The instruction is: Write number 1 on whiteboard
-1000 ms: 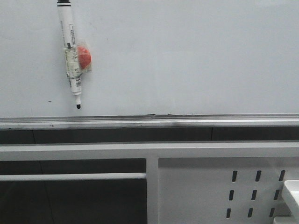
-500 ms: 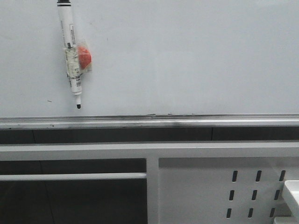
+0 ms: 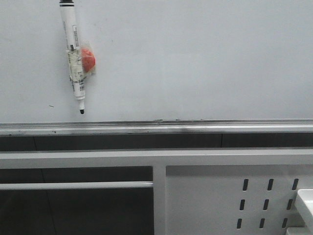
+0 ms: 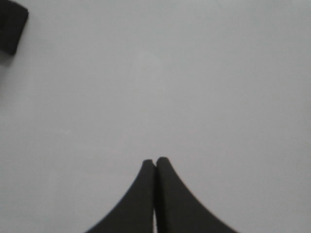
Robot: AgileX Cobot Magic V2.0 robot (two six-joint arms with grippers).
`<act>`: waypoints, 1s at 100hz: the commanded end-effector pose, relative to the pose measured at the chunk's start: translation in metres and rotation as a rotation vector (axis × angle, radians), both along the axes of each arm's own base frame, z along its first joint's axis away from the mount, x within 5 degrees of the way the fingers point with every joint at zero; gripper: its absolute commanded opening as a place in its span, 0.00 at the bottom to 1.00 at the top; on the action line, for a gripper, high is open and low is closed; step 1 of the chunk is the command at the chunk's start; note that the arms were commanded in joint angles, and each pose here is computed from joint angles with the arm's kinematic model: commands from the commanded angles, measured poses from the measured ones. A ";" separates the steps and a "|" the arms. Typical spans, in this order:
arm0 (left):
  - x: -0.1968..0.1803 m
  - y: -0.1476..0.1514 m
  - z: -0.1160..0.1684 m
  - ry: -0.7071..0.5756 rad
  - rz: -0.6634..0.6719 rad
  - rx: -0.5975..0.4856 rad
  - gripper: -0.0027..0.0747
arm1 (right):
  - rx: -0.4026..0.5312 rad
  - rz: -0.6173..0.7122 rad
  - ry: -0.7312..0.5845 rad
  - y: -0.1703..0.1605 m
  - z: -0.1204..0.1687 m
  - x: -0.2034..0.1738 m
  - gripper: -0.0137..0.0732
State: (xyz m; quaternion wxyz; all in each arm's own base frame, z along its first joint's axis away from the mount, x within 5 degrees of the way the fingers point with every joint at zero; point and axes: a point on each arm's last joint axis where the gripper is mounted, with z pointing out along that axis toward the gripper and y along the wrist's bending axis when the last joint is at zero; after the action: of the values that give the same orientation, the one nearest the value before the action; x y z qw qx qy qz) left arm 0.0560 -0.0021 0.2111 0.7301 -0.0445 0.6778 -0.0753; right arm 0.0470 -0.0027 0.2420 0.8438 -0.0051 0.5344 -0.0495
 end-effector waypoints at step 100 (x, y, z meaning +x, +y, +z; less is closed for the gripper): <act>0.032 -0.005 0.102 -0.177 -0.026 0.102 0.34 | 0.320 0.130 0.582 0.006 0.068 0.042 0.08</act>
State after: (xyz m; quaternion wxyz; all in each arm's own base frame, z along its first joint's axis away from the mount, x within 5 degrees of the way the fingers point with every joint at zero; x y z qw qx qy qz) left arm 0.0886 -0.0038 0.2959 0.7591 -0.0233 0.6478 -0.0598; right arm 0.0850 0.0028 0.2963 0.6274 0.0804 0.7699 0.0842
